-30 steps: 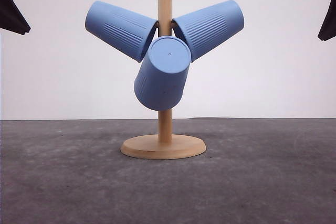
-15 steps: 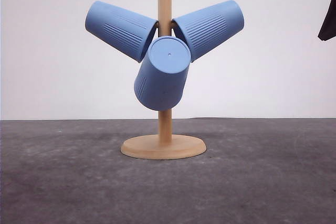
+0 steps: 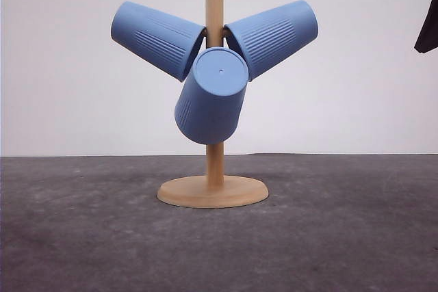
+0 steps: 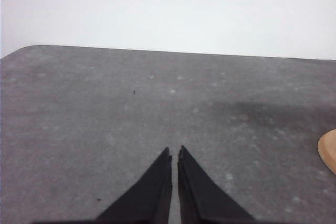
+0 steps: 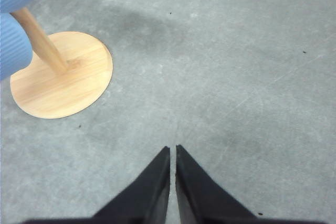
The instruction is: Place three cups
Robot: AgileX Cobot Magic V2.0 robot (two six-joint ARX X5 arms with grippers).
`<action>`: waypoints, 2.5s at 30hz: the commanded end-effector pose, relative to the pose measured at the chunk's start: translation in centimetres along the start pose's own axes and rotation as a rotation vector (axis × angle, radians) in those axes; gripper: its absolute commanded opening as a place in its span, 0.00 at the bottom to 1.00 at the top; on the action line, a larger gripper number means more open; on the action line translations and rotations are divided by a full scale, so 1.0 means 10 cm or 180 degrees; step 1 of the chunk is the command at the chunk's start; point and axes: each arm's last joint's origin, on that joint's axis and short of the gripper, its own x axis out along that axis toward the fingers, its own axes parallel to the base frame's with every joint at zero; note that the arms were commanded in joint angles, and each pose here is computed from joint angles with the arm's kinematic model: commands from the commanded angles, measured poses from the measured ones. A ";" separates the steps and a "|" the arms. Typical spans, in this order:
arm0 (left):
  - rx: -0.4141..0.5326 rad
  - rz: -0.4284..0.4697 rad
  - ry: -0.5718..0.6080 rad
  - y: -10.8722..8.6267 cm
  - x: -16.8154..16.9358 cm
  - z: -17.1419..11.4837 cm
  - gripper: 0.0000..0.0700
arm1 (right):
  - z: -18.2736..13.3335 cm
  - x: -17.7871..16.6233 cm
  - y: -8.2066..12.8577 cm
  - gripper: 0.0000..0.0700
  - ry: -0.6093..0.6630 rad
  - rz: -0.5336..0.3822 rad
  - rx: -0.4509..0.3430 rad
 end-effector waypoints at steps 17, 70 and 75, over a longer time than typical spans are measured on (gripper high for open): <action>0.0004 -0.0077 0.0024 -0.02 0.01 -0.04 0.00 | 0.04 -0.01 0.01 0.02 -0.0053 0.0015 -0.0061; 0.0004 -0.0077 0.0022 -0.02 0.01 -0.04 0.00 | -1.72 0.00 0.07 0.02 -0.1814 -0.1312 0.0361; 0.0004 -0.0077 0.0022 -0.02 0.01 -0.04 0.00 | -1.72 0.00 0.07 0.02 -0.1814 -0.1312 0.0361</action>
